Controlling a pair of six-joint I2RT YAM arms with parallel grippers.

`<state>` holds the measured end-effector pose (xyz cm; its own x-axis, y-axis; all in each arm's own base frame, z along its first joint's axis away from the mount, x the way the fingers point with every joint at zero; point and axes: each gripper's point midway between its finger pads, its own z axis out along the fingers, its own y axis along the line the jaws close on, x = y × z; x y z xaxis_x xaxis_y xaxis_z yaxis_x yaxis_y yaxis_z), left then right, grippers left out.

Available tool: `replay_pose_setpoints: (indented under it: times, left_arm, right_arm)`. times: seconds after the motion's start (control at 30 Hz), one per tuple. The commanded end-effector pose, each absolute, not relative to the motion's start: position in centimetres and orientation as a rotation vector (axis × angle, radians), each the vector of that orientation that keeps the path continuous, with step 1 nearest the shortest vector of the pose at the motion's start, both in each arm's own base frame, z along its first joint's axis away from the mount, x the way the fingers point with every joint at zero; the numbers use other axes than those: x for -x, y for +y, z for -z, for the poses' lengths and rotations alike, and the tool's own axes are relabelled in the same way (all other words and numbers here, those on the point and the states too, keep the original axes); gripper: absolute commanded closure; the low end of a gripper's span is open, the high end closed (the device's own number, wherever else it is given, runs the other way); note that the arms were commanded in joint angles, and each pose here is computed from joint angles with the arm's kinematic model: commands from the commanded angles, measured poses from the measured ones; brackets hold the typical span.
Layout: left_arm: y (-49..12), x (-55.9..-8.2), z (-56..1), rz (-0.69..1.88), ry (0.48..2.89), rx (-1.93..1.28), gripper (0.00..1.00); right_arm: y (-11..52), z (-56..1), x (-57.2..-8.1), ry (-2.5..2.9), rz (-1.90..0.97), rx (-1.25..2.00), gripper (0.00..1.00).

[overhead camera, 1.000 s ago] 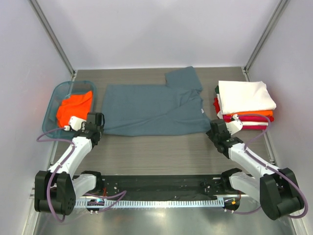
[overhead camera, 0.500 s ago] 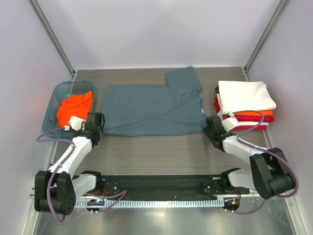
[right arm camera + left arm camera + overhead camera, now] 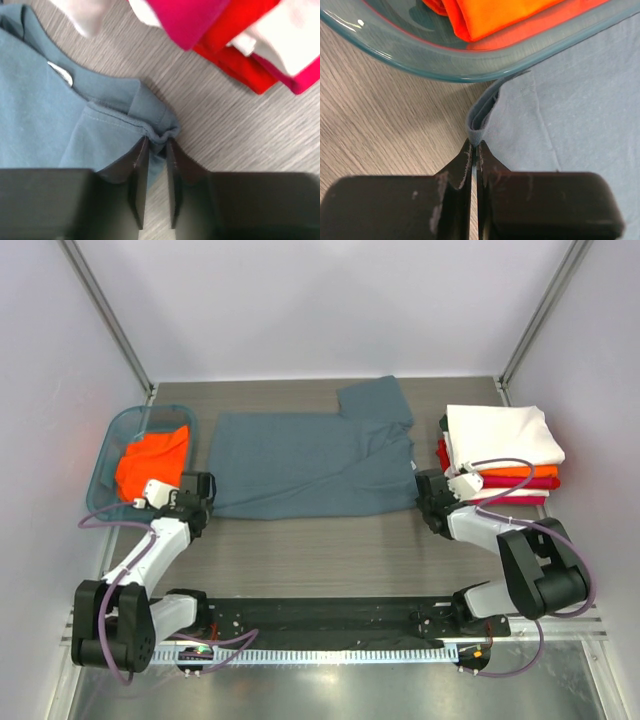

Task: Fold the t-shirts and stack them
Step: Fold the tshirt

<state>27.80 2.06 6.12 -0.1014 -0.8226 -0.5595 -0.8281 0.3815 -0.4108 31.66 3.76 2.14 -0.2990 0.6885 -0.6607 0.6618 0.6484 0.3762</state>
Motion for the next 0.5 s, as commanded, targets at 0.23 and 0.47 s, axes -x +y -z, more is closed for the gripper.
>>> replay_pose_setpoints:
  times: [0.23, 0.47]
  left_arm:
    - [2.3, -28.4, -6.3, -0.016, 1.889, 1.400, 1.00]
    - [2.4, -27.9, -6.2, -0.031, 1.910, 1.392, 1.00]
  right_arm:
    - [2.2, -4.2, -30.4, 2.014, 0.093, -0.994, 0.99]
    - [1.0, -7.6, -28.7, 1.998, 0.157, -0.920, 0.99]
